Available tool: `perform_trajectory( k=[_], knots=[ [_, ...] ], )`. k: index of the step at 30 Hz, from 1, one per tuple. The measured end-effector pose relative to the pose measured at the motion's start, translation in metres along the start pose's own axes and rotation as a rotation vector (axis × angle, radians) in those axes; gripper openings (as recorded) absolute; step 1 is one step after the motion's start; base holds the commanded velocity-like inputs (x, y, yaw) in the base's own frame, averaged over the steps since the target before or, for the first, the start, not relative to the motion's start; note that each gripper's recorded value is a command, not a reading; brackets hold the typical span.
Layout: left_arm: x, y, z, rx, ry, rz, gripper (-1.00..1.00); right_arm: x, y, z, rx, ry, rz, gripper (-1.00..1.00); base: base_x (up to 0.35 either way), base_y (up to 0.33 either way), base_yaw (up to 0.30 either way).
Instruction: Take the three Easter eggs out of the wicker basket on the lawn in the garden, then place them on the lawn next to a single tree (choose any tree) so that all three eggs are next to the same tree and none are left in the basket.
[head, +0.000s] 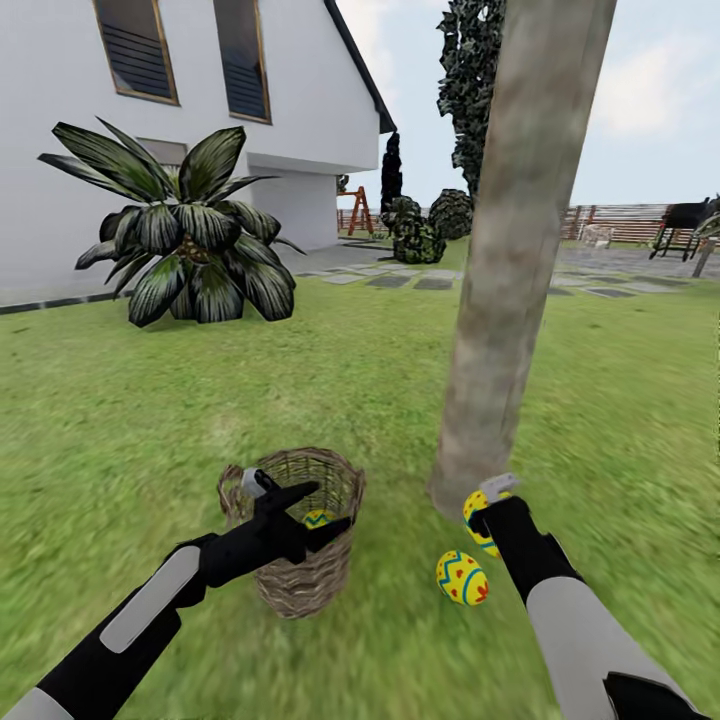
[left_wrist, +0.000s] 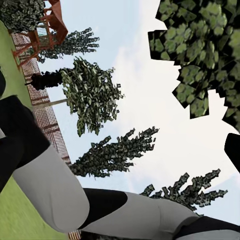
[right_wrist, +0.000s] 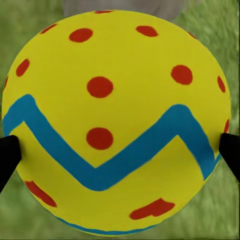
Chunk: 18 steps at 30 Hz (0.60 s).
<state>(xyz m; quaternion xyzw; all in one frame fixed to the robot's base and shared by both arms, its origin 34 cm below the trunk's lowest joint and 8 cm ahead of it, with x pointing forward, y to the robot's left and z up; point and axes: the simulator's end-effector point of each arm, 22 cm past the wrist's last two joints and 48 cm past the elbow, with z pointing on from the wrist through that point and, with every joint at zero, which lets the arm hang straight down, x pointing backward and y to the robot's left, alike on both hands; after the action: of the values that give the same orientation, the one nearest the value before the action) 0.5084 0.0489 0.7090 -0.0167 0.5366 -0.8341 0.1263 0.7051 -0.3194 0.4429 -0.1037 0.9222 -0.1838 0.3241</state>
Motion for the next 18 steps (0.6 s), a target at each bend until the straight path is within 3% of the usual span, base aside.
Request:
perform_trajectory(
  k=[8,10,14,18],
  knots=[
    [0.0,0.0,0.0,0.0,0.0,0.0,1.0,0.014,0.007,0.005,-0.001,0.03,-0.015,-1.0,0.0,-0.327,0.0],
    [0.0,0.0,0.0,0.0,0.0,0.0,1.0,0.015,0.012,0.009,-0.013,0.006,-0.011,-1.0,0.0,-0.309,0.0],
    [0.0,0.001,0.0,-0.003,-0.001,-0.001,1.0,0.026,0.017,0.02,-0.051,-0.043,0.086,-1.0,0.0,-0.074,0.0],
    [0.003,0.003,0.002,-0.004,0.008,-0.006,1.0,0.034,0.032,0.026,-0.085,-0.073,0.098,-1.0,0.0,-0.003,0.0]
  ],
)
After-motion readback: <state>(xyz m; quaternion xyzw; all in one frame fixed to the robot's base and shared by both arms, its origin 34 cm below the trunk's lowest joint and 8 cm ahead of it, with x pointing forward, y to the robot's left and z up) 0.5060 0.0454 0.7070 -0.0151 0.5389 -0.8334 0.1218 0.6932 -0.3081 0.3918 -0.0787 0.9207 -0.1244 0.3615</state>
